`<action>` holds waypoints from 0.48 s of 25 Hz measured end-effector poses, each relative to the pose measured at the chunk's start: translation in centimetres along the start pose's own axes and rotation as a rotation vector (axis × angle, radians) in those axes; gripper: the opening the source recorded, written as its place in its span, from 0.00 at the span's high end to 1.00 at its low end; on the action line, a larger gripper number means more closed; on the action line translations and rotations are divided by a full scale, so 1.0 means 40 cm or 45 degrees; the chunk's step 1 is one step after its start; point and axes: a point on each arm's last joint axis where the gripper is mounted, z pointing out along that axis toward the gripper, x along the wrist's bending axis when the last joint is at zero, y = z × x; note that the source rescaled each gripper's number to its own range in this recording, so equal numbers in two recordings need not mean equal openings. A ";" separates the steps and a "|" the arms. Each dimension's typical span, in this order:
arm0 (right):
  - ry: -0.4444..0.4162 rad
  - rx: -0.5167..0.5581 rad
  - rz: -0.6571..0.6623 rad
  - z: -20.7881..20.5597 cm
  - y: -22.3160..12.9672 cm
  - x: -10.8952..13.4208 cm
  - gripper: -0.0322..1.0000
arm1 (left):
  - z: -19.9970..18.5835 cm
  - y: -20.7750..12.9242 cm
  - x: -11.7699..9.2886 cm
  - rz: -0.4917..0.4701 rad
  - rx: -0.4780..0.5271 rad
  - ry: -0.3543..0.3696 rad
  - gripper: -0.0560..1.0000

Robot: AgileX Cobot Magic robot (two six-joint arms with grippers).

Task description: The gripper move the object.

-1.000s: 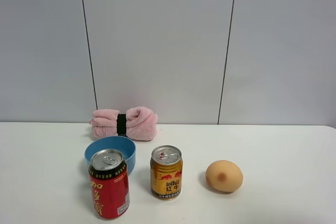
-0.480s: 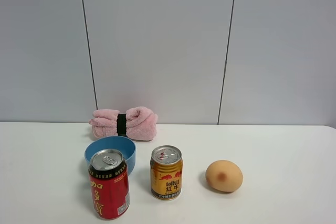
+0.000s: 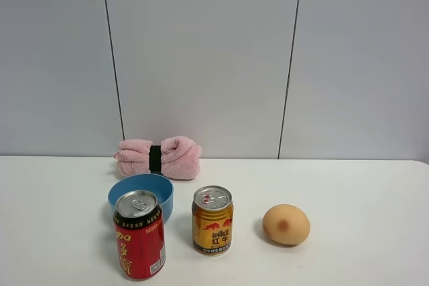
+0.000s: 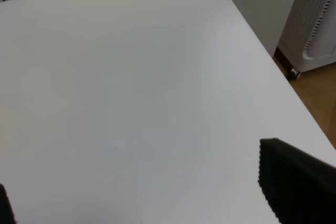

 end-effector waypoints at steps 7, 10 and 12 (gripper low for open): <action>0.000 -0.001 0.000 0.000 0.000 0.000 0.01 | 0.000 0.000 0.000 0.000 0.000 0.000 0.00; 0.000 -0.001 0.000 0.000 0.000 0.000 0.01 | 0.000 0.000 0.000 0.000 0.000 0.000 0.00; 0.000 -0.001 0.000 0.000 0.000 0.000 0.01 | 0.000 0.000 0.000 0.000 0.000 0.000 0.00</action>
